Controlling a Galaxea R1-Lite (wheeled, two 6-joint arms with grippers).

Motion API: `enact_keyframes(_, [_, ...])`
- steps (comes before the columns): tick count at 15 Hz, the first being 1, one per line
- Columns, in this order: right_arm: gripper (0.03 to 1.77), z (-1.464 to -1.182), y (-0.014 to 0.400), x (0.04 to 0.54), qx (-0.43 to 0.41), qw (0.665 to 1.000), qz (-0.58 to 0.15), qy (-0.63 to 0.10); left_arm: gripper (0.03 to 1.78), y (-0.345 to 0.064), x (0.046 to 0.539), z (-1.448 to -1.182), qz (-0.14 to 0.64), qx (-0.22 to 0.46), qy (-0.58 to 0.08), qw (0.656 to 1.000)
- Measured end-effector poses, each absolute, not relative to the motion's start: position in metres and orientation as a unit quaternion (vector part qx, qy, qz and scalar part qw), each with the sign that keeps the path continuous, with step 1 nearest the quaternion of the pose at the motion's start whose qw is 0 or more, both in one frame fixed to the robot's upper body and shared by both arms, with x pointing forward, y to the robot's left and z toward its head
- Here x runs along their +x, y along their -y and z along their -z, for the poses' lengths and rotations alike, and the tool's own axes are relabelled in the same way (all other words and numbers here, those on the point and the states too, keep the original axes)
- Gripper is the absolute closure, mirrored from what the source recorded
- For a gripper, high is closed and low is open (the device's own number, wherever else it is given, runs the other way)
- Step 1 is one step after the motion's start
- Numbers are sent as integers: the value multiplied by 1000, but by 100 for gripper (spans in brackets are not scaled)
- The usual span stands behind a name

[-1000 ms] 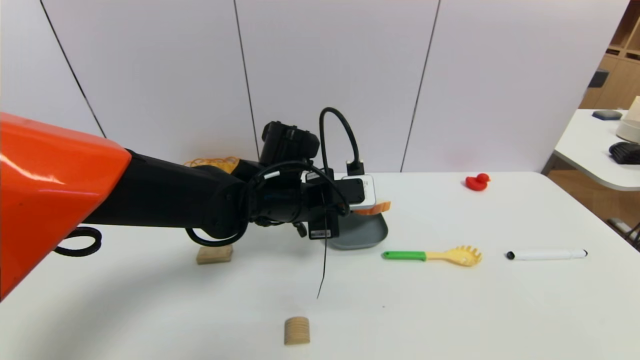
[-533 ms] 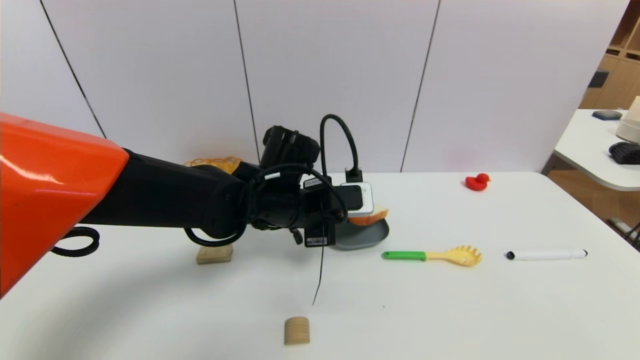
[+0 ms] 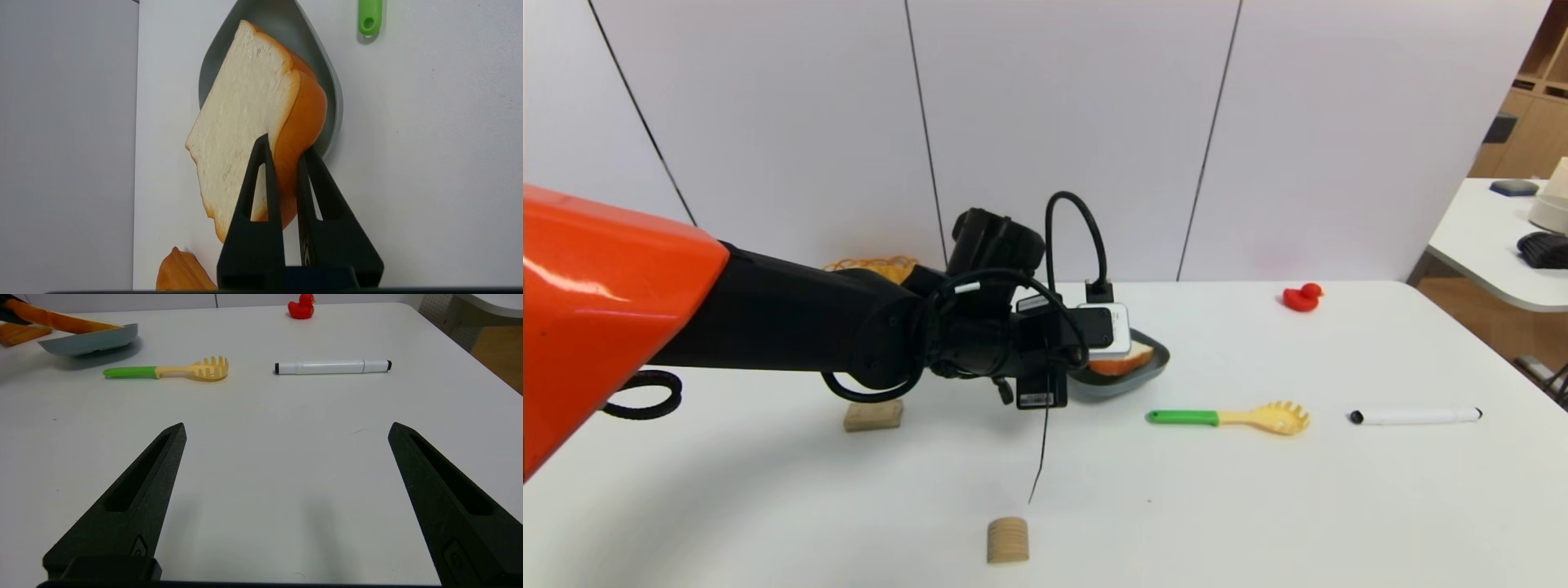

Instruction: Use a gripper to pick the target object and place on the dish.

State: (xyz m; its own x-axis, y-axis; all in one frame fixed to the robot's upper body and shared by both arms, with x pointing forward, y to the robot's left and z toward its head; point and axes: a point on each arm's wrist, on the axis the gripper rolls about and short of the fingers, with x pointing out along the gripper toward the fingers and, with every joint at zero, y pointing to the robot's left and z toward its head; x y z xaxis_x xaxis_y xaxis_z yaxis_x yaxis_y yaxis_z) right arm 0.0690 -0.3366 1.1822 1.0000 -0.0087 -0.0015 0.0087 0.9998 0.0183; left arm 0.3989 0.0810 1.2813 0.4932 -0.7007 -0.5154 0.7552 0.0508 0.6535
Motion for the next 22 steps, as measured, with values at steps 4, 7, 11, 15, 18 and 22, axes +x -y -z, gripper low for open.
enact_keyframes(4, [9, -1182, 337, 69, 9, 1000, 4, -1, 114, -82, 398, -1285, 501, 471, -24, 725])
enact_keyframes(7, [9, -1182, 337, 69, 9, 1000, 4, -1, 81, -82, 396, -1287, 501, 471, -23, 726])
enact_keyframes(11, [9, -1182, 337, 69, 9, 1000, 4, -1, 52, -85, 391, -1293, 501, 470, -24, 726])
enact_keyframes(15, [9, -1182, 337, 69, 9, 1000, 5, -1, 36, -100, 372, -1299, 516, 466, -59, 716])
enact_keyframes(18, [9, -1182, 337, 69, 9, 1000, 5, -1, 28, -115, 353, -1312, 514, 464, -57, 719])
enact_keyframes(22, [9, -1182, 337, 69, 9, 1000, 5, -1, 21, -148, 323, -1350, 492, 456, -38, 740])
